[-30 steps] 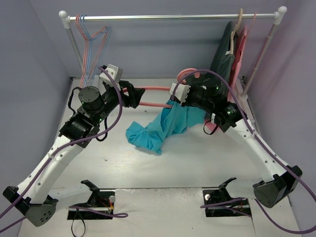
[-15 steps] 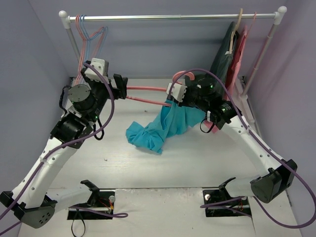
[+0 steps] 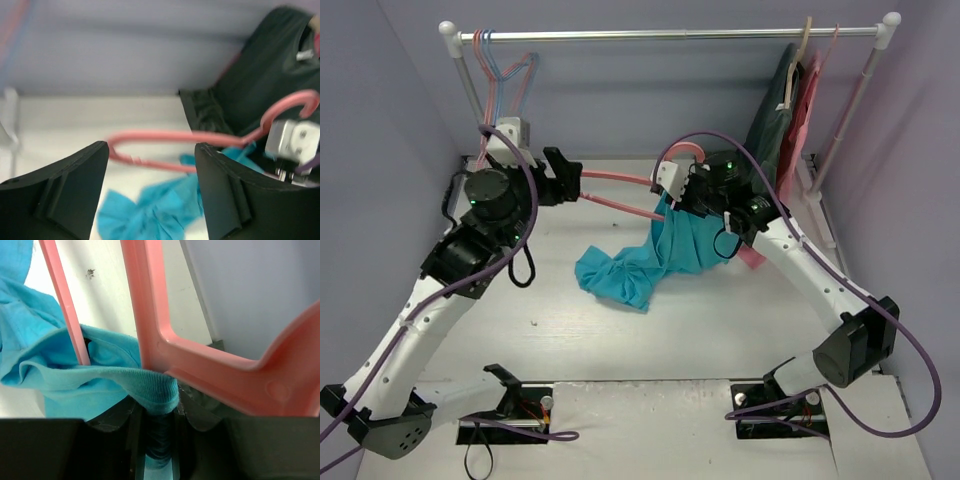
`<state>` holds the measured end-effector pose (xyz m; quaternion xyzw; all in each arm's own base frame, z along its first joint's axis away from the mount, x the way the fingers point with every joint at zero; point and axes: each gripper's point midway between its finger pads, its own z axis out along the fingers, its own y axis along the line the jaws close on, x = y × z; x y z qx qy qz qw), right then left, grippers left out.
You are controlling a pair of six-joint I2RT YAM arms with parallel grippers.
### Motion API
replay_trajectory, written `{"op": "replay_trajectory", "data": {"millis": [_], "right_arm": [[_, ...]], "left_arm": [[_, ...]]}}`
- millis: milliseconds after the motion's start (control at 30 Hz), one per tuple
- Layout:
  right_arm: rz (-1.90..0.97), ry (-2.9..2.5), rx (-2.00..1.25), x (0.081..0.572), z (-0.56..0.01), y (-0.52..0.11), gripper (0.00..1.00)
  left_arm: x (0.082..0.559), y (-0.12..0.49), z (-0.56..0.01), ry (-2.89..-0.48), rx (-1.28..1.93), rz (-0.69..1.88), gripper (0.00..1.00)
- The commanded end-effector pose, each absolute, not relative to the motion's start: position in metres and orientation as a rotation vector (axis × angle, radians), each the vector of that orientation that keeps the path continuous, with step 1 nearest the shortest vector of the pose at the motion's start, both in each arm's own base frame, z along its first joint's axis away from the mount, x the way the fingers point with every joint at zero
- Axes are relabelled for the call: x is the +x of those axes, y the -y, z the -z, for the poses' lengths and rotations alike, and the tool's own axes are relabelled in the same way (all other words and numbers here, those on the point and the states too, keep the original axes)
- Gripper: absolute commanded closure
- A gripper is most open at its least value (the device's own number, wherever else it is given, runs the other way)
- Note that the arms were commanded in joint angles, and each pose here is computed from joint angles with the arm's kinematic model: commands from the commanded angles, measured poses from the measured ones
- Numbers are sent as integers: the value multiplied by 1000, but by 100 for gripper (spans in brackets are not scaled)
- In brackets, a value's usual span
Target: Place the t-shirt on the hanger
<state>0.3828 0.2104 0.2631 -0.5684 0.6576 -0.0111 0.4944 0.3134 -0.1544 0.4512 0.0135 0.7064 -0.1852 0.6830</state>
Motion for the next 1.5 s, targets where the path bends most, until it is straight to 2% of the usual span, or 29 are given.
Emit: {"op": "replay_trajectory", "data": {"millis": [0,267,567,800,1100,1467], "right_arm": [[50,-1546,-1200,404,-316,-213,100],[-4,-1592,-1095,407,-323,-216,100],[-33,-1584,-1088,392,-321,-214,100],[-38,-1586,-1088,388,-317,-212,100],[-59,-1586,-1099,384,-314,-213,100],[-82,-1592,-1093,383,-312,-216,100]], "left_arm": [[308,189,-396,-1765,-118,571,32],[303,242,-328,-1862,-212,504,33],[334,281,-275,-1906,-297,512,39],[349,305,-258,-1909,-291,504,43],[364,313,-241,-1895,-288,444,44],[371,329,-219,-1894,-280,486,44]]}}
